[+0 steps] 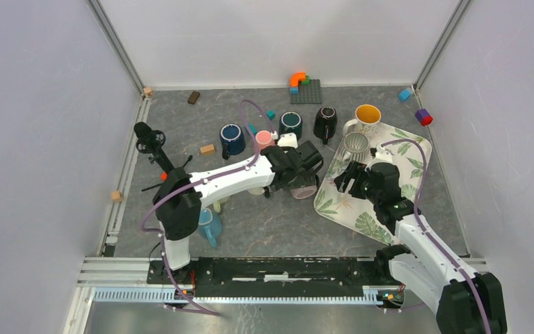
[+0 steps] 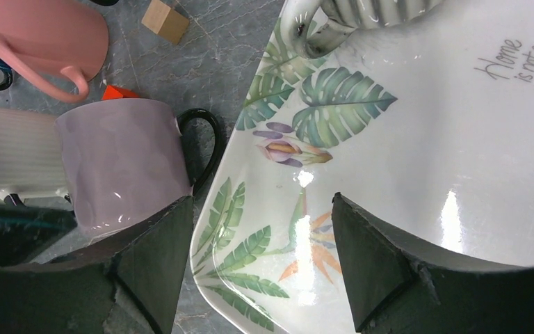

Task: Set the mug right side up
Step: Pick up the cup at the center of the board.

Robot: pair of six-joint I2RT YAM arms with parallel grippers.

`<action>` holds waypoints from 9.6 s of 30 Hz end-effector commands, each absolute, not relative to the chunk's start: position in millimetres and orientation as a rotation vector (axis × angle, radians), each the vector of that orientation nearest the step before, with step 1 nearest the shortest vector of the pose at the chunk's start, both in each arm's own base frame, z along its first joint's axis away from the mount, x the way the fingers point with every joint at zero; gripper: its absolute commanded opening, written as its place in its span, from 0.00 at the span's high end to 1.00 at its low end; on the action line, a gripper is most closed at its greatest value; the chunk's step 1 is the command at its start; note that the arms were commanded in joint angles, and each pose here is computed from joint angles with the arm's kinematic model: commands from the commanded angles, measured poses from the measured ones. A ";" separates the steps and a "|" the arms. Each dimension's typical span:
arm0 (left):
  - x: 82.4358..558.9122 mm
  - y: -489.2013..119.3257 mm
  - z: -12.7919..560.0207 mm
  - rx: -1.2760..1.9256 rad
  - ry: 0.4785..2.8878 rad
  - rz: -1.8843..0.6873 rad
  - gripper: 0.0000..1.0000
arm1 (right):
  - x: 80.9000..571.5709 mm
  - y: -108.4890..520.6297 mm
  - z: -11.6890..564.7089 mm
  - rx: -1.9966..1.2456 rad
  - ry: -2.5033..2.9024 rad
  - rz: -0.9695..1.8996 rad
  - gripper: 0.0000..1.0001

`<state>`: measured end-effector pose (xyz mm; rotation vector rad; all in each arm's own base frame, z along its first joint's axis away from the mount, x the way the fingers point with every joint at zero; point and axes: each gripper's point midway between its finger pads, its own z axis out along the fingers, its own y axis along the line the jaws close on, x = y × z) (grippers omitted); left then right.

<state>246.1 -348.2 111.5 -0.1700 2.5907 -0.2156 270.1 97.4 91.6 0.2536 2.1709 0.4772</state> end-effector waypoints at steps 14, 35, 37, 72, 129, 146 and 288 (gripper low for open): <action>277.5 -377.5 89.3 -0.182 2.598 -0.207 0.00 | 269.0 97.0 94.5 0.225 2.147 0.492 0.21; 286.9 -376.9 61.8 -0.010 2.593 -0.416 0.59 | 276.8 121.8 104.6 0.088 2.110 0.625 0.21; 286.9 -375.5 65.1 0.022 2.569 -0.460 0.62 | 279.3 127.0 107.9 0.058 2.096 0.652 0.21; 284.1 -382.2 122.3 0.259 2.288 -0.952 0.73 | 312.9 165.9 81.3 -0.102 2.154 0.825 0.37; 286.1 -390.6 88.6 0.208 2.475 -0.895 0.33 | 285.6 168.8 86.7 -0.029 2.160 0.909 0.85; 304.0 -386.1 93.8 0.204 2.480 -0.754 0.07 | 280.6 162.0 73.9 0.116 2.236 0.820 0.89; 277.1 -372.6 228.4 0.553 2.318 -0.987 0.13 | 288.6 113.7 151.1 0.015 1.719 0.583 1.00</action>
